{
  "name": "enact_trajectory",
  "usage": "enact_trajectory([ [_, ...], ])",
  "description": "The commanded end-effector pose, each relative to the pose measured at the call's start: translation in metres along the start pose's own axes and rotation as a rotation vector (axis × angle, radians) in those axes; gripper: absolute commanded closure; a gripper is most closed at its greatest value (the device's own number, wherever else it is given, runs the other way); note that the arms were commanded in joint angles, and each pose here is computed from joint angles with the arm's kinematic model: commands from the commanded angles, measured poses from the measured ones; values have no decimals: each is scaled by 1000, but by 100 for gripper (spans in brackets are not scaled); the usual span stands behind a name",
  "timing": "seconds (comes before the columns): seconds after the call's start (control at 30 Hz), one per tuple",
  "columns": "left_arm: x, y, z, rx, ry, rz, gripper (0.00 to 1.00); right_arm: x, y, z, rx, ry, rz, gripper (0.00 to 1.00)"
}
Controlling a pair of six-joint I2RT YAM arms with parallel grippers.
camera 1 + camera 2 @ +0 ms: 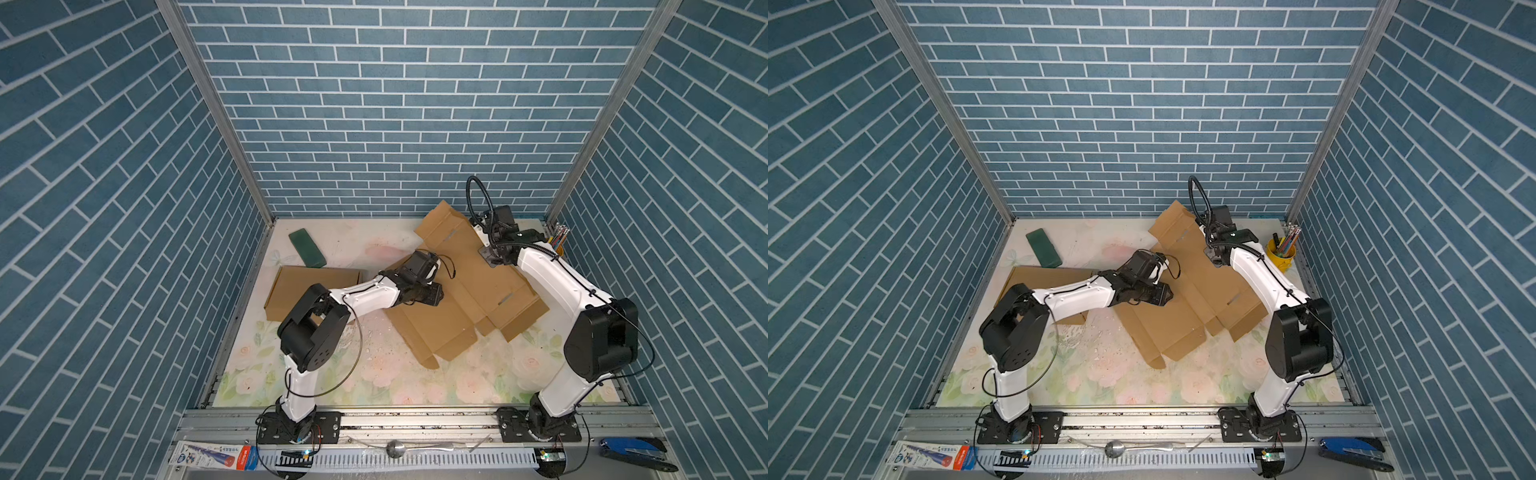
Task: Fold the paper box
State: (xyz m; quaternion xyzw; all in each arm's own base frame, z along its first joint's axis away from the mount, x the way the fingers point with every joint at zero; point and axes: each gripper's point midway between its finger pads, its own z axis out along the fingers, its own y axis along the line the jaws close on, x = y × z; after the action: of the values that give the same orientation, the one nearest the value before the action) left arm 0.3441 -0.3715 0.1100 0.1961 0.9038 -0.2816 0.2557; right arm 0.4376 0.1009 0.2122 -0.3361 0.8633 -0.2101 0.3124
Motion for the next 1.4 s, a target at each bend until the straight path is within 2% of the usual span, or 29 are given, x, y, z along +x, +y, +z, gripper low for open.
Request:
enact_trajectory([
  [0.0,9,16,-18,-21,5,-9,54,-19,-23,-24,133,-47,-156,100],
  [0.2,45,36,-16,-52,11,-45,54,-30,-1,-26,267,-116,-260,100],
  [0.37,86,39,-1,-48,42,-130,55,-30,31,-33,284,-164,-315,100],
  [0.47,97,42,2,-51,48,-154,55,-22,56,-31,261,-173,-347,100],
  [0.7,116,40,5,-54,77,-138,56,-8,94,-34,278,-203,-408,100],
  [0.8,122,39,8,-52,85,-138,57,-5,108,-37,244,-214,-409,100],
  [0.97,111,36,-2,-64,62,-104,57,18,130,-24,241,-158,-483,100],
  [1.13,76,35,-48,-82,12,-29,53,23,129,-22,282,-165,-522,100],
  [1.27,50,56,-92,-105,-34,-68,52,17,121,-26,335,-186,-531,100],
  [1.37,17,74,-133,-97,-150,-138,50,8,114,-32,381,-219,-531,100],
])
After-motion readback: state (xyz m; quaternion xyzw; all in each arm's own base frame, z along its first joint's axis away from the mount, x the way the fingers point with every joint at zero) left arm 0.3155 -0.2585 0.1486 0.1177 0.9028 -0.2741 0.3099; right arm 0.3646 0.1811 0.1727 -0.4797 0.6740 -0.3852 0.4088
